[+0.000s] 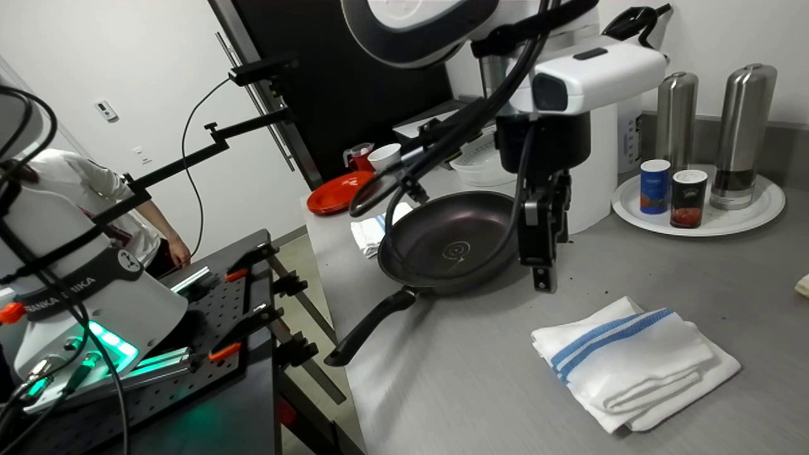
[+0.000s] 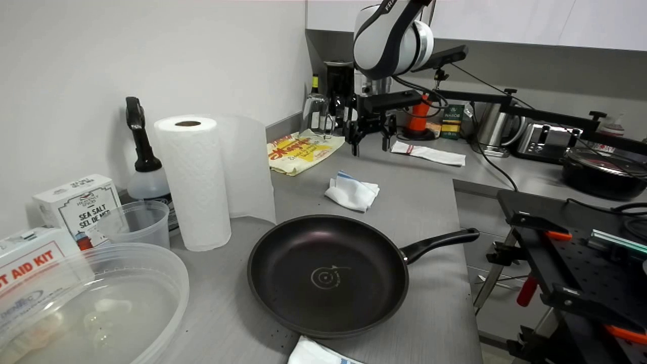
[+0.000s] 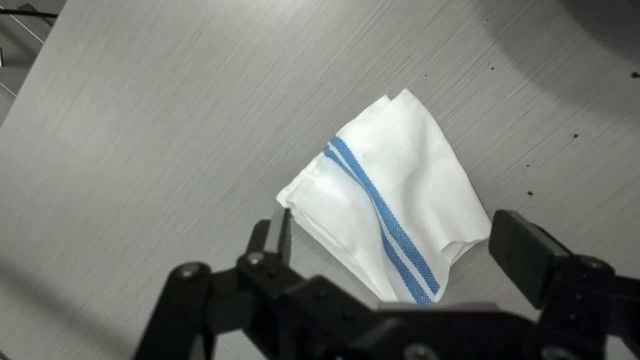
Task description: Wipe the pan with the white towel
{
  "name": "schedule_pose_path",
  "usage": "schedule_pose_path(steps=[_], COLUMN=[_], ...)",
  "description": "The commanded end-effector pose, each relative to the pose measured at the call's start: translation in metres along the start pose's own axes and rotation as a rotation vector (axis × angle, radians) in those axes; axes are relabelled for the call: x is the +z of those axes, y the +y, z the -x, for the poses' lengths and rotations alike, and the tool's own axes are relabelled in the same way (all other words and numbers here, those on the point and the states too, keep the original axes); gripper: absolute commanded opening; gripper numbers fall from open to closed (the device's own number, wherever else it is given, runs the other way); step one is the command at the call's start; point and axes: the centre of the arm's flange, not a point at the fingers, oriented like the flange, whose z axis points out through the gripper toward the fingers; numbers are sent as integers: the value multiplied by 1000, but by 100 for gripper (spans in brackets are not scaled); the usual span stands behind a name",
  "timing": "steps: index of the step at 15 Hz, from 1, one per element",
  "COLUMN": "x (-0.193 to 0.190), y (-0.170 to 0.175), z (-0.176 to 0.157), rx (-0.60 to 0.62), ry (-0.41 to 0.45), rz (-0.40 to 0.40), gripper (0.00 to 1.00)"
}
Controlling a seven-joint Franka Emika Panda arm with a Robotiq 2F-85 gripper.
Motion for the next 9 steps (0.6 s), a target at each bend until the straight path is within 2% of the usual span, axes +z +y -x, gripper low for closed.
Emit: schedule_pose_path(steps=[1,9], x=[21,77], y=[0,-7], z=[2,12], rx=[33,29], ry=[37,22], rz=[5,14], gripper=[100,100])
